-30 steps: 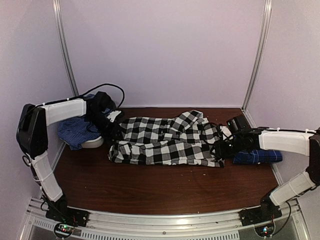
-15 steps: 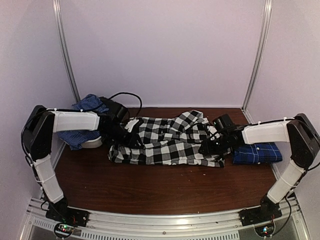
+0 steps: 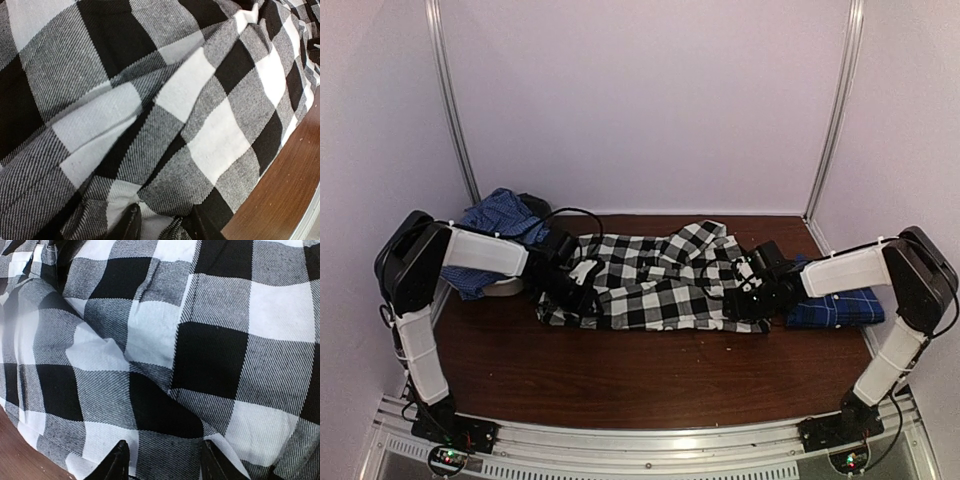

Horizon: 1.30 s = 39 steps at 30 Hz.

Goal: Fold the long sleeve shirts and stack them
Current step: Move the 1/3-folded shirt to the center of the board.

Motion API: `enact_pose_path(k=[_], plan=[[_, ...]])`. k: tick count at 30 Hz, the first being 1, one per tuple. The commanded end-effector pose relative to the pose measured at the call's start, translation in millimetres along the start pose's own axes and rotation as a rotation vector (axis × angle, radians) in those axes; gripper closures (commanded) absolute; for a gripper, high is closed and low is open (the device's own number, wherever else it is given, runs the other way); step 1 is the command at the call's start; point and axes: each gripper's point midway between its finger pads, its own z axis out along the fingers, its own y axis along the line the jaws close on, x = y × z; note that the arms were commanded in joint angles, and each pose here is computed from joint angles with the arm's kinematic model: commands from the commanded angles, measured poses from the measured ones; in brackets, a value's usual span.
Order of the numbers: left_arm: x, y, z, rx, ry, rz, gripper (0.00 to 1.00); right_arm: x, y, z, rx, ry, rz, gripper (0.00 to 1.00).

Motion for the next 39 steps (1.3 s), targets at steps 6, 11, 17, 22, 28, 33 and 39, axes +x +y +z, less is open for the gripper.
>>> enact_pose_path(k=[6,11,17,22,28,33,39], plan=[[69,-12,9,-0.066,0.12,-0.053,0.64,70,-37,-19,0.132,0.106,0.037,0.5],[94,-29,3,-0.068,0.145,-0.079,0.65,95,-36,-29,0.127,0.131,0.083,0.5],[123,-40,-3,-0.106,0.177,-0.086,0.65,111,-18,-48,0.101,0.101,0.12,0.51],[148,-47,-4,-0.143,0.197,-0.09,0.64,122,-16,-65,0.121,0.07,0.15,0.51],[145,-59,-18,-0.145,0.135,-0.097,0.64,125,-12,-80,0.101,0.047,0.166,0.51],[118,-65,-29,-0.159,0.052,-0.057,0.6,108,7,-95,0.049,-0.007,0.161,0.51],[82,-74,-36,-0.177,-0.029,-0.009,0.49,80,19,-96,0.059,-0.06,0.11,0.51]])
